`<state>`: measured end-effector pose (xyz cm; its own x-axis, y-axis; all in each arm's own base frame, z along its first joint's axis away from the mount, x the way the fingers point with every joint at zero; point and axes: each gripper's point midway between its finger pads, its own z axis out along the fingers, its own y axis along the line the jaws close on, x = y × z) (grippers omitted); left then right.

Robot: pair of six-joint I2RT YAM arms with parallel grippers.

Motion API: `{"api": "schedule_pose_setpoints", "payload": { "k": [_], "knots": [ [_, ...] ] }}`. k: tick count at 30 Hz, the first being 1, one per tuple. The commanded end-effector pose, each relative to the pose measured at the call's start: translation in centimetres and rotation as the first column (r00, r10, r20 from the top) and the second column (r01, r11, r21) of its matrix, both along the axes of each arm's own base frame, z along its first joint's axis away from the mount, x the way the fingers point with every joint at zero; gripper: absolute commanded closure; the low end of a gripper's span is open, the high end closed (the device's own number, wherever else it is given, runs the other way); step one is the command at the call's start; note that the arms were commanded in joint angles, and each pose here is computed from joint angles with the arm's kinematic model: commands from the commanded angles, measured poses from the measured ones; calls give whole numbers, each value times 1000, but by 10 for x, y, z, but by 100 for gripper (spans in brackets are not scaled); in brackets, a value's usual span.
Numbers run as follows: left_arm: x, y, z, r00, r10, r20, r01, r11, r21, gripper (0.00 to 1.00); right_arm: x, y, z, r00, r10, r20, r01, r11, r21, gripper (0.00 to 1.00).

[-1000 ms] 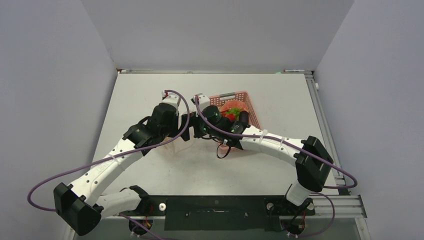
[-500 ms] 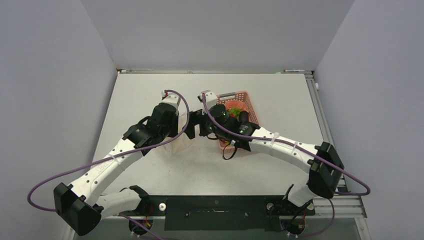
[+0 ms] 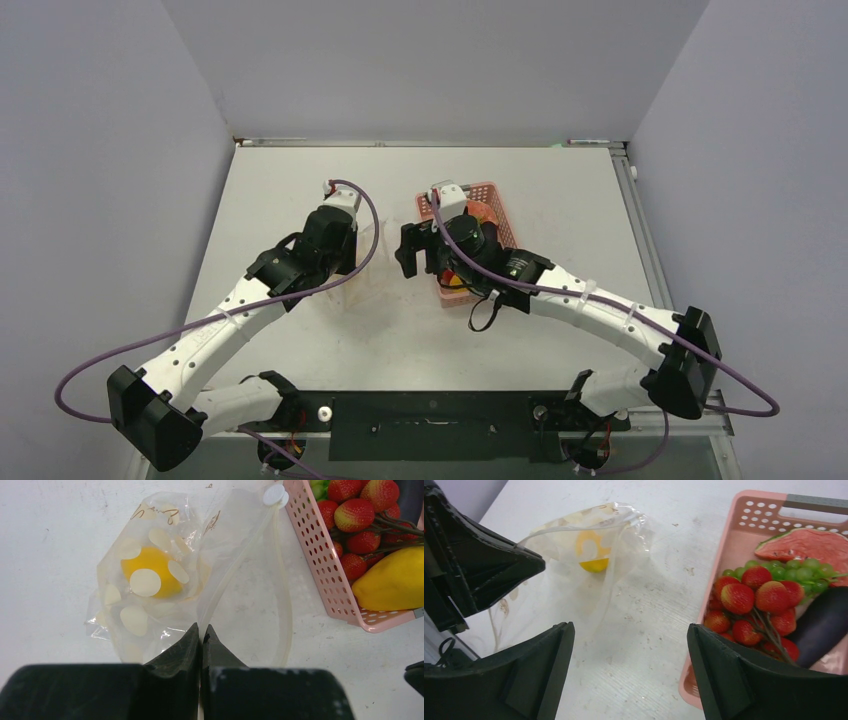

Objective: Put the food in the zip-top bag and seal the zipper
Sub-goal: Place the fake fruit in the zipper food storage bag, then pick up the fake vegetable from the bin.

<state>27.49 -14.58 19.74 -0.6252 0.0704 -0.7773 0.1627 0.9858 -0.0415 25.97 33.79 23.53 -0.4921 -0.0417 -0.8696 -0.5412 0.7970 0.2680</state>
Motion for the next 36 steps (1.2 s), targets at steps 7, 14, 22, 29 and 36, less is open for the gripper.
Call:
{"api": "schedule_pose_setpoints", "payload": {
  "k": [7, 14, 22, 29, 36],
  "knots": [
    [8, -3, 9, 999, 9, 40, -8, 1000, -27, 100, 3, -73, -9, 979, -197, 46, 202, 965, -166, 15],
    [8, -4, 8, 999, 5, 33, -5, 1000, -23, 100, -2, -106, -33, 952, -307, 7, 300, 923, -239, 10],
    [8, -5, 6, 1000, -2, 27, 2, 1000, -22, 100, -1, -125, -68, 909, -409, -77, 379, 890, -253, 1],
    [8, -6, 6, 1000, -5, 25, 5, 1000, -24, 100, 7, -131, -93, 867, -476, -145, 436, 867, -242, 7],
    [8, -5, 5, 1000, -6, 22, 6, 1000, -22, 100, 15, -128, -115, 842, -495, -214, 451, 864, -224, 9]
  ]
}}
